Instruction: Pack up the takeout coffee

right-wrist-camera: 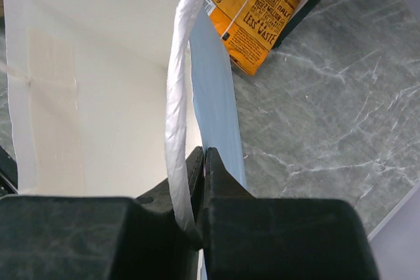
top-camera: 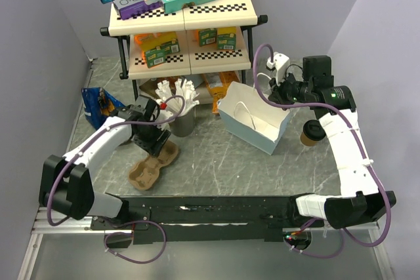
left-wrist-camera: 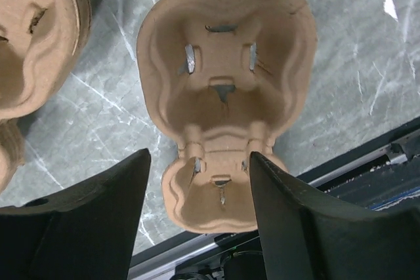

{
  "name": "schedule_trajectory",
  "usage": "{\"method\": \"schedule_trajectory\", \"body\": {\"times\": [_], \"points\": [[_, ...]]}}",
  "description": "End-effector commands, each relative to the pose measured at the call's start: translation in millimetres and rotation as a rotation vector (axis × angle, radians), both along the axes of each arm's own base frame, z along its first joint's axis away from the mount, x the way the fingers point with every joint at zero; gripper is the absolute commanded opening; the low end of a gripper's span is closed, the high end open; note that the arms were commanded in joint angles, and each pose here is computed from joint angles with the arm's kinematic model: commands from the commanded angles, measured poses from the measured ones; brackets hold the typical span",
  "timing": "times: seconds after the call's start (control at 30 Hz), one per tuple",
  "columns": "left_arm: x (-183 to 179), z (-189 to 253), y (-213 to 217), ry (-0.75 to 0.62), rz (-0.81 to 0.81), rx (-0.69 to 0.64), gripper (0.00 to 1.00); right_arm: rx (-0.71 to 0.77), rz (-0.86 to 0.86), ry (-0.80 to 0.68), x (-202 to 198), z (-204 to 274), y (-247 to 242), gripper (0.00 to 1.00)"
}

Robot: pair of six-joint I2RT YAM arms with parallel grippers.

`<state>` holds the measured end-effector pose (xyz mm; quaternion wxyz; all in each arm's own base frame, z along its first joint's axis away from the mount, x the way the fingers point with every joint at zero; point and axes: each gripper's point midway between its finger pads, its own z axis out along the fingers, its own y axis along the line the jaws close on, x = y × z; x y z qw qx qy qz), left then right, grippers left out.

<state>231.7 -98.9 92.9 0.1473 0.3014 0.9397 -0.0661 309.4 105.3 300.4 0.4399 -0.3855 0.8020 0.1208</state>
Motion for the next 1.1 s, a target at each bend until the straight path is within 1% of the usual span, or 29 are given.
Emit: {"method": "schedule_trajectory", "body": {"times": [0.0, 0.13, 0.37, 0.5, 0.9, 1.07], "points": [[7.4, -2.2, -5.7, 0.012, 0.035, -0.024, 0.68, 0.017, 0.001, -0.091, 3.8, 25.6, 2.4, 0.0], [-2.8, -10.0, -6.5, 0.072, 0.011, -0.025, 0.65, 0.015, -0.004, -0.087, 4.8, 23.7, 1.6, 0.0], [-16.3, -16.8, -5.0, 0.132, -0.031, -0.021, 0.64, 0.009, -0.005, -0.082, 6.7, 19.7, 1.5, 0.0], [-24.3, -28.1, -2.5, 0.188, -0.039, -0.004, 0.6, 0.01, -0.006, -0.077, 8.5, 18.7, 2.2, 0.0], [-21.2, -35.8, -3.6, 0.203, -0.031, 0.009, 0.57, 0.0, -0.011, -0.082, 8.8, 19.0, -0.1, 0.0], [-21.4, -34.0, -11.2, 0.178, -0.056, 0.026, 0.57, -0.008, -0.016, -0.084, 8.2, 18.2, -2.4, 0.0]]}}
